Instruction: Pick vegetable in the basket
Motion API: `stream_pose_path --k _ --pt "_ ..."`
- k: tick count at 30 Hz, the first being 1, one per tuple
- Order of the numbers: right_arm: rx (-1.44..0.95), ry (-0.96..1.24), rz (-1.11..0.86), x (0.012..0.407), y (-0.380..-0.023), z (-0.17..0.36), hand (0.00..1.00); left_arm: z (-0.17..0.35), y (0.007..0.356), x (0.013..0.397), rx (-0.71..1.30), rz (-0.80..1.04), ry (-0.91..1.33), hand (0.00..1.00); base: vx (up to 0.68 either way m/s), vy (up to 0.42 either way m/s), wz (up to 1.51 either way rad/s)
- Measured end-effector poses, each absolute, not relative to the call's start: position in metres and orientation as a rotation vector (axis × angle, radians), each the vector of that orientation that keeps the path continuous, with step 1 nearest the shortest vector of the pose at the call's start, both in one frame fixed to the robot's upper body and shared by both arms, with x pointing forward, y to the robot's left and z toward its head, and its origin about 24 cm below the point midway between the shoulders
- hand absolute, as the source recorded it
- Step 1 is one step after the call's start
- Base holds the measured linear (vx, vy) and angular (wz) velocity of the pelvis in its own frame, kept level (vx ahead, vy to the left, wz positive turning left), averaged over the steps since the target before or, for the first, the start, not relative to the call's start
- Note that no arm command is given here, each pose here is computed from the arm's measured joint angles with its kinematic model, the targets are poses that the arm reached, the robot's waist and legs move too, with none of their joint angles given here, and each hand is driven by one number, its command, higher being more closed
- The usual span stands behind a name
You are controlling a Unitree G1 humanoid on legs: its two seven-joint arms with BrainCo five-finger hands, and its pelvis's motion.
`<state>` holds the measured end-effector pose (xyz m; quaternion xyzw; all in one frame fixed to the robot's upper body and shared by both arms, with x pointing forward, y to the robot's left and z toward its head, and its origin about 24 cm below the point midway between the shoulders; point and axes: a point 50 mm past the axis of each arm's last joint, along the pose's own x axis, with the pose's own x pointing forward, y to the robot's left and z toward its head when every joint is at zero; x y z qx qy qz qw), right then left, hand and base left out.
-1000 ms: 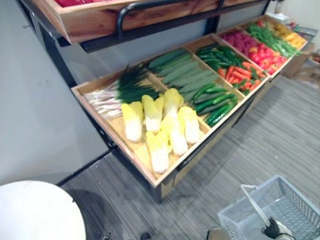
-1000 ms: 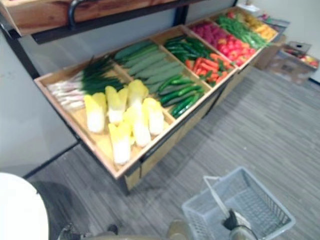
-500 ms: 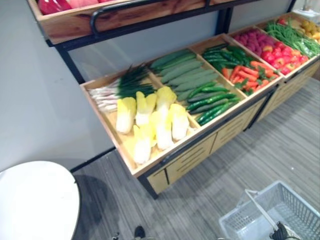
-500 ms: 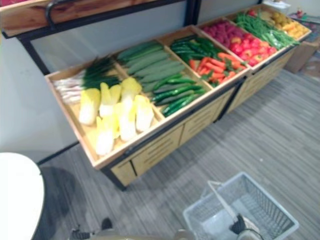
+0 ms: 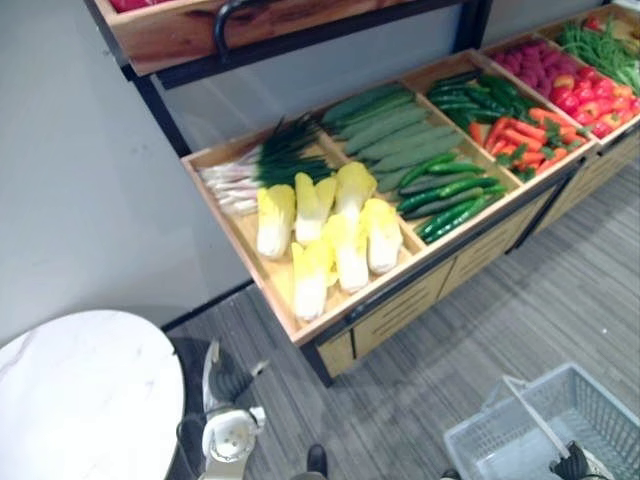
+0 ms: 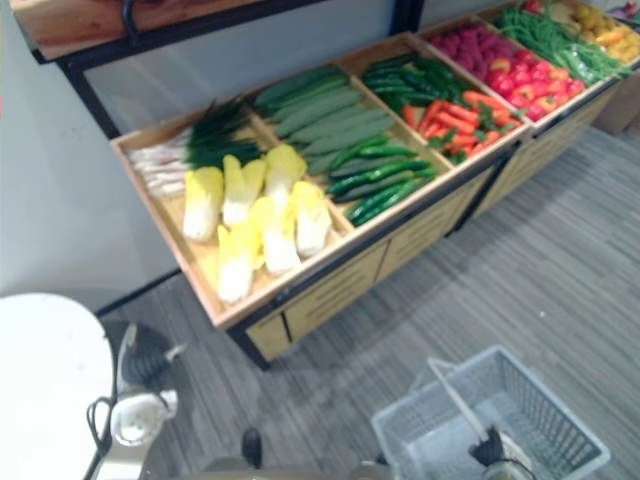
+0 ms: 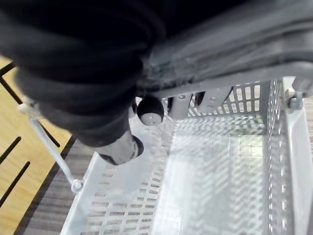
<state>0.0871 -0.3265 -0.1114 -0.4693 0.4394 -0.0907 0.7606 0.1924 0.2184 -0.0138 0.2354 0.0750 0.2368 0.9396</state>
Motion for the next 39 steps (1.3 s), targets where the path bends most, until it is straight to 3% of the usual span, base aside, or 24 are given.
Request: stream_pose_path --k 5,12,28,39 --pt "-0.991 0.940 -0.150 0.090 -0.305 -0.122 1.00 0.034 0.206 0.212 0.545 0.509 -0.122 0.00 0.09 -0.064 -0.06" --pt "-0.996 0.925 -0.118 0.096 -0.300 -0.123 1.00 0.051 0.202 0.222 0.524 0.533 -0.209 0.00 0.05 -0.057 -0.03" --pt "-1.058 0.909 -0.016 0.096 -0.291 -0.127 1.00 -0.019 0.251 0.212 0.499 0.762 0.224 0.00 -0.03 -0.037 -0.06" --pt "-1.103 0.850 0.042 0.107 -0.283 -0.125 1.00 -0.027 0.254 0.218 0.472 0.812 0.278 0.00 0.02 0.001 -0.12"
